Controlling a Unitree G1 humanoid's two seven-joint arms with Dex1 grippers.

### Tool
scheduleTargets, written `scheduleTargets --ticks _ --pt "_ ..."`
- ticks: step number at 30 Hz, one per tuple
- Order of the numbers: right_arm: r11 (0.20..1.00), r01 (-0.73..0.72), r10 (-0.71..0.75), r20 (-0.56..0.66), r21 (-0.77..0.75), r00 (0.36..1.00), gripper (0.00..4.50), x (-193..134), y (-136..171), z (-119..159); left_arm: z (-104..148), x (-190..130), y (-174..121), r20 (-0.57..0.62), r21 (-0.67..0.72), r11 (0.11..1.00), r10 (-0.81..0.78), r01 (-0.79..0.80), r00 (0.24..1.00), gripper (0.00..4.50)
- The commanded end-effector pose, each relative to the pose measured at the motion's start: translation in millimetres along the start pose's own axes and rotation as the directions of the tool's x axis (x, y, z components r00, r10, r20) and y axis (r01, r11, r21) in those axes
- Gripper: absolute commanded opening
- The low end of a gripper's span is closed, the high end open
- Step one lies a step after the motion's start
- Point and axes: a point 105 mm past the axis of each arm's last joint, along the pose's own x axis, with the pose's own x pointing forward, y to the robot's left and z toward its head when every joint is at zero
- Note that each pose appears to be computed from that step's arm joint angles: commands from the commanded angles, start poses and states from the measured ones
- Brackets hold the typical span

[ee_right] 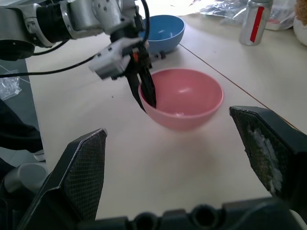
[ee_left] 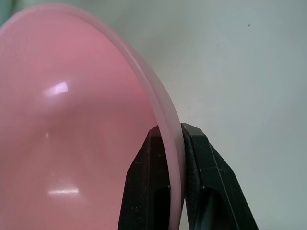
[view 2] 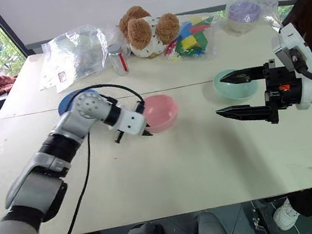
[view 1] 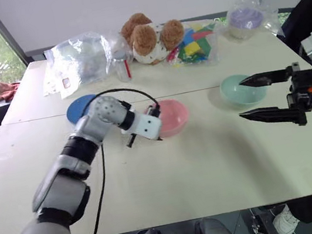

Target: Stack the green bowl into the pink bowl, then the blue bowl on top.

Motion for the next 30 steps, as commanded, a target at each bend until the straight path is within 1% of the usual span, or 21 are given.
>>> scheduleTargets --ticks 1,2,4,5,10,11,12,17,20,22,24,27,30 --pt "0.998 0.027 -0.027 0.009 -0.056 1.000 4.50 -7.1 3.6 13.2 0.4 4.0 8.9 -0.019 0.064 0.998 0.014 -0.013 1.000 0.01" --pt "0.998 0.030 -0.029 0.008 -0.055 1.000 4.50 -7.4 4.0 13.2 0.7 6.1 10.0 -0.014 0.059 0.998 0.016 -0.015 1.000 0.01" --pt "0.998 0.031 -0.031 0.007 -0.054 0.999 4.50 -7.7 4.9 13.0 1.1 7.2 11.6 -0.010 0.062 0.998 0.018 -0.018 1.000 0.84" --pt "0.998 0.033 -0.032 0.006 -0.052 0.999 4.50 -7.6 5.0 12.5 2.7 6.7 13.7 0.000 0.056 0.998 0.025 -0.025 1.000 1.18" --pt "0.998 0.033 -0.033 0.006 -0.049 0.999 4.50 -5.8 4.5 11.4 9.8 0.0 20.2 0.036 0.058 0.997 0.051 -0.053 0.998 3.75" --pt "0.998 0.032 -0.032 0.005 -0.049 0.999 4.50 -5.2 3.9 11.2 12.3 -2.6 20.8 0.052 0.052 0.997 0.054 -0.057 0.997 4.20" --pt "0.998 0.029 -0.029 0.006 -0.049 1.000 4.50 -4.4 3.5 10.9 15.7 -5.9 23.2 0.073 0.041 0.996 0.070 -0.073 0.995 4.45" --pt "0.999 0.020 -0.020 0.006 -0.047 1.000 4.50 -1.7 1.5 9.2 27.3 -27.2 34.6 0.142 -0.003 0.987 0.158 -0.160 0.977 4.45" --pt "0.999 0.021 -0.021 0.000 -0.048 1.000 4.50 0.9 -2.4 7.8 34.0 -56.0 45.4 0.197 -0.089 0.966 0.258 -0.244 0.946 4.45" --pt "0.998 0.032 -0.034 -0.036 -0.053 0.999 4.50 3.5 -7.6 1.0 37.4 -80.5 45.7 0.234 -0.179 0.947 0.306 -0.269 0.923 4.45" --pt "0.996 0.052 -0.057 -0.078 -0.069 0.995 4.50 6.2 -14.0 -6.8 40.4 -98.7 40.6 0.269 -0.252 0.931 0.329 -0.264 0.905 4.45" --pt "0.984 0.149 -0.164 -0.165 -0.100 0.972 4.50 15.0 -38.4 -23.9 40.5 -134.5 26.4 0.314 -0.421 0.874 0.392 -0.244 0.865 4.45" --pt "0.965 0.233 -0.257 -0.267 -0.119 0.929 4.50 26.3 -62.6 -43.0 29.3 -162.0 4.6 0.278 -0.545 0.802 0.448 -0.245 0.850 4.45"
